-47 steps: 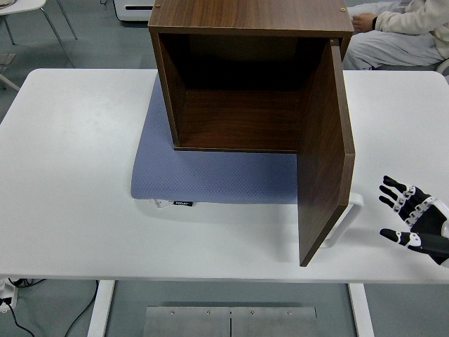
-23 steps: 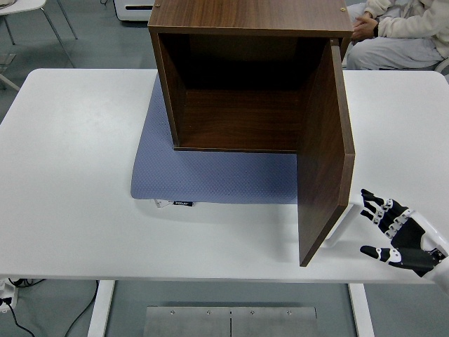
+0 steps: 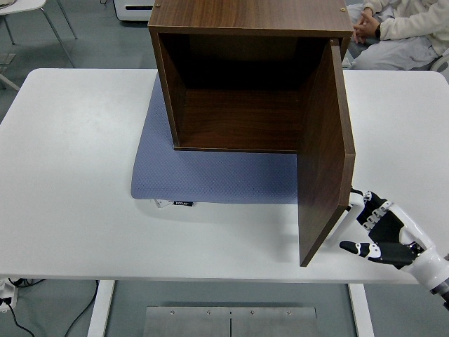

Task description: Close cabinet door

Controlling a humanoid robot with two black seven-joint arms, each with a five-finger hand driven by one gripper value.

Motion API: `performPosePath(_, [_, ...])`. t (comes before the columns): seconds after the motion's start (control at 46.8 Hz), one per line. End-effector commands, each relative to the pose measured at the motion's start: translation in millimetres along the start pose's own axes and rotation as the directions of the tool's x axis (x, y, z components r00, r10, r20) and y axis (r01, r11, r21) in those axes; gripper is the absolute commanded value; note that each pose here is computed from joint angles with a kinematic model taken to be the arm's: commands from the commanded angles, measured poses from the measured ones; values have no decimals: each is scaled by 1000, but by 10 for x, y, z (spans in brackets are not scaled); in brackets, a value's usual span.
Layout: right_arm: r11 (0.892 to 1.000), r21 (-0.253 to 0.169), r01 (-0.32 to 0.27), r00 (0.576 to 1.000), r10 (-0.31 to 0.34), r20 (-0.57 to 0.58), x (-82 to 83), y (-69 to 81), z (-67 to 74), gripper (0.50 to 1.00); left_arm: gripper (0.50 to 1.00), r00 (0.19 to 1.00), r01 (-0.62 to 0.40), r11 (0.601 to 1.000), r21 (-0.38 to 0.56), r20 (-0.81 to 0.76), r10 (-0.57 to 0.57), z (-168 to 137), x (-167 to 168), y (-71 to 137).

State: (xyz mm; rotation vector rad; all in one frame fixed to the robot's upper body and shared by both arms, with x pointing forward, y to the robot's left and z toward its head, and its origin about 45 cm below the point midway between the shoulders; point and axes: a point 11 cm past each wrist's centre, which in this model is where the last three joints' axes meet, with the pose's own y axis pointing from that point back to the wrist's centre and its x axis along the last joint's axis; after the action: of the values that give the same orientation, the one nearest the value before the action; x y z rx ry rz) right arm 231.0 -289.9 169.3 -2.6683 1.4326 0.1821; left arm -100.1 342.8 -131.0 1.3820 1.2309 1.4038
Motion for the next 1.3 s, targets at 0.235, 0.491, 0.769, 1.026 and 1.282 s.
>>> performPosePath(0.235, [997,33,67,998,-67,3,-167,-220,-36,1000,1000,1000,-1,1000,1,0,1,-5,5,0])
performPosePath(0.491, [993,76,90,996,-91,7,-273,-408,-85,1000,1000,1000,0,1000,1,0,0,-5,-1,0])
performPosePath(0.769, [989,108,99,995,-101,20,-346,-510,-112,1000,1000,1000,0,1000,1,0,0,-5,-1,0])
performPosePath(1.026, [984,120,128,991,-132,24,-555,-683,-74,1000,1000,1000,-1,1000,1,0,1,-5,5,0])
performPosePath(1.282, [981,148,125,991,-130,28,-648,-803,-97,1000,1000,1000,0,1000,1,0,0,-5,-1,0])
